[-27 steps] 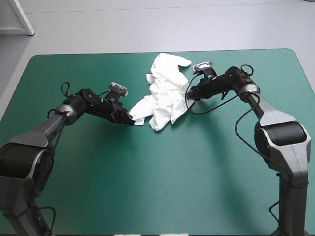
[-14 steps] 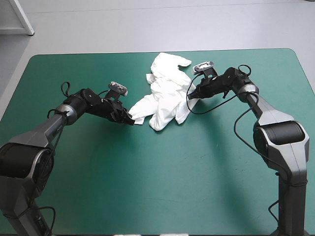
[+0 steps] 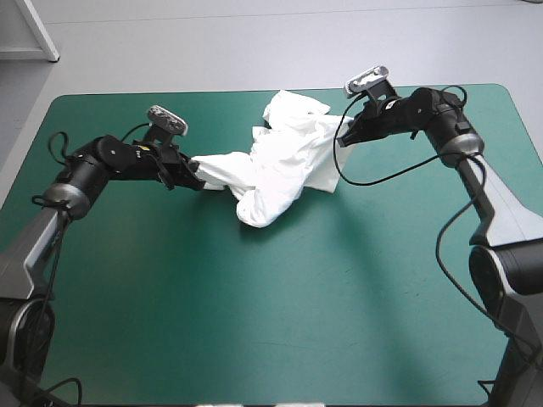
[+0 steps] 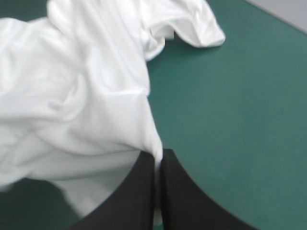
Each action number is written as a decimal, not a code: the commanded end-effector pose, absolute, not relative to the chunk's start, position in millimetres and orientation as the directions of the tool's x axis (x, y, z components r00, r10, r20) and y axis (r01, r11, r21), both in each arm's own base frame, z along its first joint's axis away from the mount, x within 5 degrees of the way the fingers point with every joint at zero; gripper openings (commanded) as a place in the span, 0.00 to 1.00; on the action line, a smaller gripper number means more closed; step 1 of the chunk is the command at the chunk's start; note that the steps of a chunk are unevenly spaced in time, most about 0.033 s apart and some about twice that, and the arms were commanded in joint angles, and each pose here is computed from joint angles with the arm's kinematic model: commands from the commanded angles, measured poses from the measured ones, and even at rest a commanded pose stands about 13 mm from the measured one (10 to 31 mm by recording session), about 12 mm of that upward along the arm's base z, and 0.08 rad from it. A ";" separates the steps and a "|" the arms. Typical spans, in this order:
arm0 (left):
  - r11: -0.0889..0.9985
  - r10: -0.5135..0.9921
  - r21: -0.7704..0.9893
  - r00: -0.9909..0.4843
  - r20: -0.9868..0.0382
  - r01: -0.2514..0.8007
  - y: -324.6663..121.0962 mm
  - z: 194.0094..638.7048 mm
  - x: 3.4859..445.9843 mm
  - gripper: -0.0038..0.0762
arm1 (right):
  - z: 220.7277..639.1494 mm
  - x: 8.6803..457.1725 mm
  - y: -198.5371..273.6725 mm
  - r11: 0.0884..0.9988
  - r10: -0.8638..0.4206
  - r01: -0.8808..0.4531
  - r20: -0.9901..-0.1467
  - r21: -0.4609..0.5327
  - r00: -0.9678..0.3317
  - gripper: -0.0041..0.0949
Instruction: Fold the cloth
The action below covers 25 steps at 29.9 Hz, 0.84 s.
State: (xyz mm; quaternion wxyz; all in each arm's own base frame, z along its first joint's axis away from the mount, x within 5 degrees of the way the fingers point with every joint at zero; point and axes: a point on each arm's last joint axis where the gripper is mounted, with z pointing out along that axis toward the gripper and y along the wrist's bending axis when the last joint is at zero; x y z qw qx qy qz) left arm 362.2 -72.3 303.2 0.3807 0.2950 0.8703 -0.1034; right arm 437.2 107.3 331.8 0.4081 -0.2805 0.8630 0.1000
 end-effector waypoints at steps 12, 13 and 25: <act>0.838 0.305 0.323 0.114 -0.946 0.440 -55.1 561.7 224.4 0.07 | 587.5 215.2 60.5 0.882 -0.255 -0.341 -0.937 -0.327 0.240 0.03; 0.839 0.298 0.338 0.160 -0.941 0.427 -54.0 576.8 210.5 0.07 | 597.1 197.0 56.7 0.885 -0.251 -0.317 -0.924 -0.340 0.289 0.03; 0.852 0.293 0.451 0.470 -0.832 0.265 -38.0 676.9 62.4 0.07 | 641.1 34.4 24.6 0.905 -0.248 -0.133 -0.756 -0.404 0.605 0.03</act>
